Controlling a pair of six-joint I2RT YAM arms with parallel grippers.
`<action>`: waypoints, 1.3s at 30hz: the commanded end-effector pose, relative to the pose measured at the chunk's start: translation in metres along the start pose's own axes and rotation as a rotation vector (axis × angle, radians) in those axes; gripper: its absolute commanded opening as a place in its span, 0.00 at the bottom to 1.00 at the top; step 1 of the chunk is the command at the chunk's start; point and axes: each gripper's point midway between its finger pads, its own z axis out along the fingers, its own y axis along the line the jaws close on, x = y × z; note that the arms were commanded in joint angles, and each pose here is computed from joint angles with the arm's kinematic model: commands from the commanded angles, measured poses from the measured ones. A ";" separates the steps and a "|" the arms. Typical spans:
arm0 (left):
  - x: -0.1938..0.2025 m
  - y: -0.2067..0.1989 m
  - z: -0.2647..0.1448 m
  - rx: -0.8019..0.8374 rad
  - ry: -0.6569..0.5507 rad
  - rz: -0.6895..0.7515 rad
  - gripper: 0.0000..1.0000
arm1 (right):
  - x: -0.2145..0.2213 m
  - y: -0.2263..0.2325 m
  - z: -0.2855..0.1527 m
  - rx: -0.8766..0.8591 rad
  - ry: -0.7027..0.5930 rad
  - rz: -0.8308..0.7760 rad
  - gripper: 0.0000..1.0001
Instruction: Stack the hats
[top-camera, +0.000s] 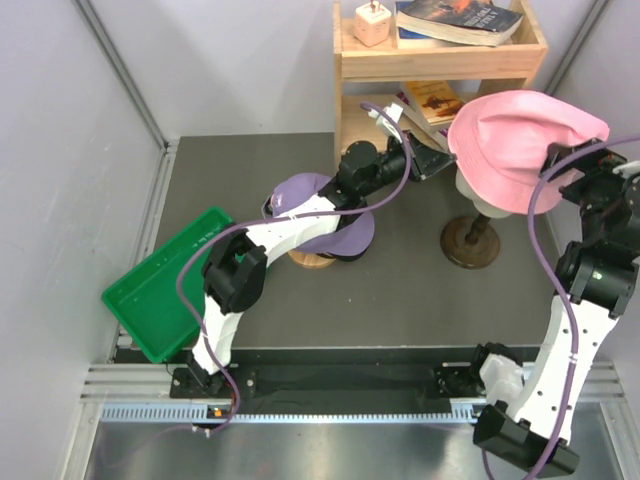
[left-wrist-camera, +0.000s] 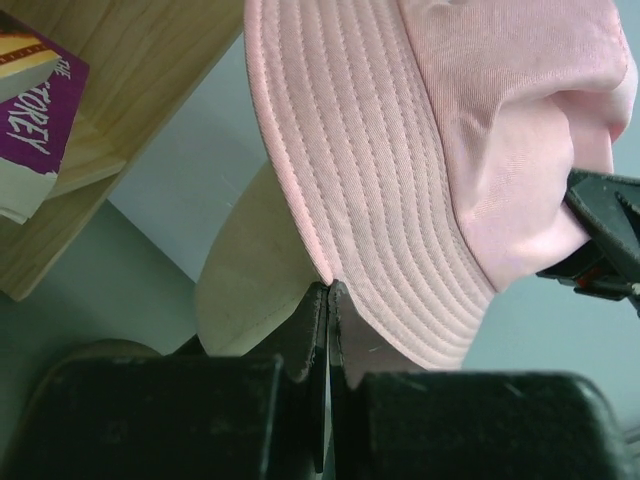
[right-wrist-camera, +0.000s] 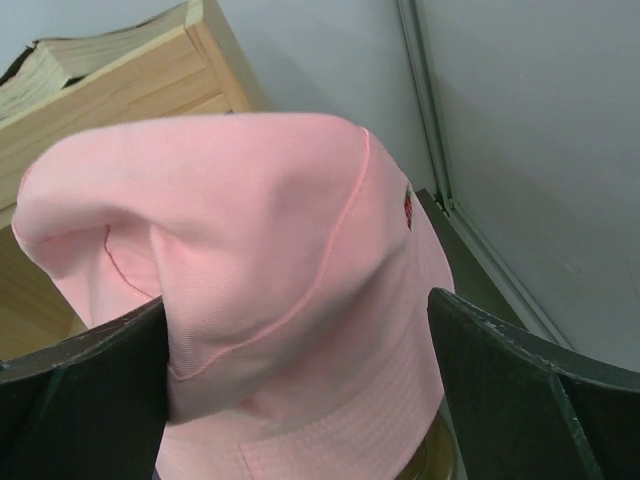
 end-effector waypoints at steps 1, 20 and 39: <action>-0.034 -0.012 -0.001 -0.020 -0.049 0.050 0.00 | 0.041 -0.033 -0.012 0.049 0.088 0.085 1.00; -0.056 0.003 0.014 -0.098 -0.040 0.093 0.00 | 0.018 -0.016 -0.021 -0.187 0.019 0.198 0.85; -0.037 0.038 0.002 -0.214 -0.028 0.034 0.00 | -0.051 0.013 0.003 -0.368 -0.087 0.198 0.22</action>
